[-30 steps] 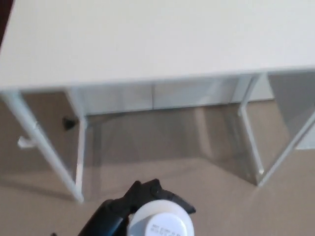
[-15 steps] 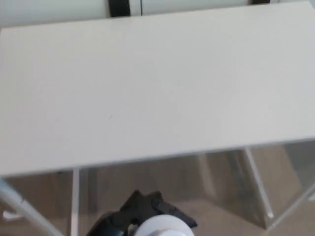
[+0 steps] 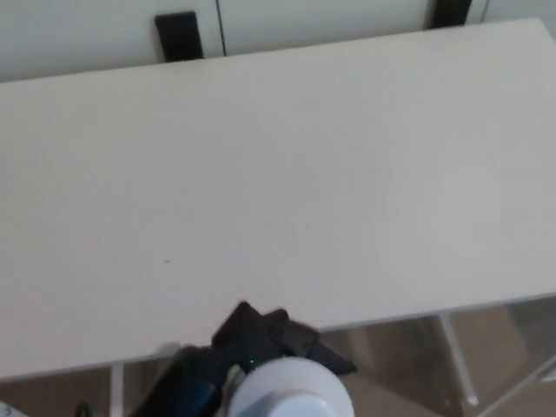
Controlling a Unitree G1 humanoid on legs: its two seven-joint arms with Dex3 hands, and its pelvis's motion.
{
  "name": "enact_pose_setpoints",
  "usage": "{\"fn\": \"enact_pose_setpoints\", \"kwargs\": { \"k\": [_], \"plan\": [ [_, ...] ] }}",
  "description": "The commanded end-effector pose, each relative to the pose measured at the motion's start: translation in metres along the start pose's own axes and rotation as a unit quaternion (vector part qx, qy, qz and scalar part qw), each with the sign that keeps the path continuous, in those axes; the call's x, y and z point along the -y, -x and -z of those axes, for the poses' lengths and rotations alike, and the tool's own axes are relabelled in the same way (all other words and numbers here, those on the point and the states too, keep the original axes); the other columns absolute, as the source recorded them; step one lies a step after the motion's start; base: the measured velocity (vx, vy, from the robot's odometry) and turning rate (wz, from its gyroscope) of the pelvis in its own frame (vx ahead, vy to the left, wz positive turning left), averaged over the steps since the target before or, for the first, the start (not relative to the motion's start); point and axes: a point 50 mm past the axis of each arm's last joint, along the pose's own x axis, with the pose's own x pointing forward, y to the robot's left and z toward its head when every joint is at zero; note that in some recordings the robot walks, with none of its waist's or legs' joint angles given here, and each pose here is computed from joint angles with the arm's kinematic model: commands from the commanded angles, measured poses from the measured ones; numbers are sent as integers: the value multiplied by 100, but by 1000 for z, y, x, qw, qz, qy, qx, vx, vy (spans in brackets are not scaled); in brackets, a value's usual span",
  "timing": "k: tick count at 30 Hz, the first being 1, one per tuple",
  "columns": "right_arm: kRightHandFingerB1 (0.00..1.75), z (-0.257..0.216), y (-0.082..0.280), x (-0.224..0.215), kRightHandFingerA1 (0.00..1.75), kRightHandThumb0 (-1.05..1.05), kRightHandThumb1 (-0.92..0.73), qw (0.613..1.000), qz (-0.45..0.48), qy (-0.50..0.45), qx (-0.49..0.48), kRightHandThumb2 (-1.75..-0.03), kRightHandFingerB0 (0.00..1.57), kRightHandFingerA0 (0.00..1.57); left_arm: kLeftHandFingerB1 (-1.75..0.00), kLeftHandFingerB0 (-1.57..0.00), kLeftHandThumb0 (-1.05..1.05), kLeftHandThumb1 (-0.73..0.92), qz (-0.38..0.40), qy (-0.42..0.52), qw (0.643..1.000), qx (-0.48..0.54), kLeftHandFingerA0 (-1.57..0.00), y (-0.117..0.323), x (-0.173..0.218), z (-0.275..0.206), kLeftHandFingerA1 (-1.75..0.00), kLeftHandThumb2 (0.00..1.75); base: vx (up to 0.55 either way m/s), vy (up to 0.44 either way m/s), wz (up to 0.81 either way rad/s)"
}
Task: The robot picks up a bottle from a person using its left hand and walk towards the table in frontand put the bottle on the table.
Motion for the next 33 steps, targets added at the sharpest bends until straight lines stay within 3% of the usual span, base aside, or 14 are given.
{"fn": "enact_pose_setpoints", "kwargs": {
  "k": [1,11,13,21,33],
  "plan": [
    [37,0,0,1,44,-30,-75,1000,4,1,-5,-62,46,59,-101,-79,-17,76,-18,4,1000,25,-104,-1,-8,-8,-135,71,135,225,5],
    [38,-12,-4,5,44,-30,-73,1000,11,-13,4,-61,48,61,-97,-78,-16,80,-36,13,999,29,-105,-13,-27,-8,-132,69,11,30,3],
    [39,-5,-1,3,45,-30,-74,1000,-1,-4,4,-61,48,59,-99,-77,-14,80,-69,16,997,24,-100,-13,-40,-7,-137,71,92,-59,2],
    [39,-14,-3,6,45,-31,-73,1000,-2,-3,9,-62,51,60,-98,-80,-18,78,-133,-8,991,19,-108,-39,-94,0,-135,73,32,-22,2],
    [37,-4,-2,-2,42,-33,-76,1000,-8,-4,-3,-62,46,57,-94,-83,-17,77,-171,107,978,-52,-110,-88,-109,41,-136,72,0,0,0]
  ]
}}
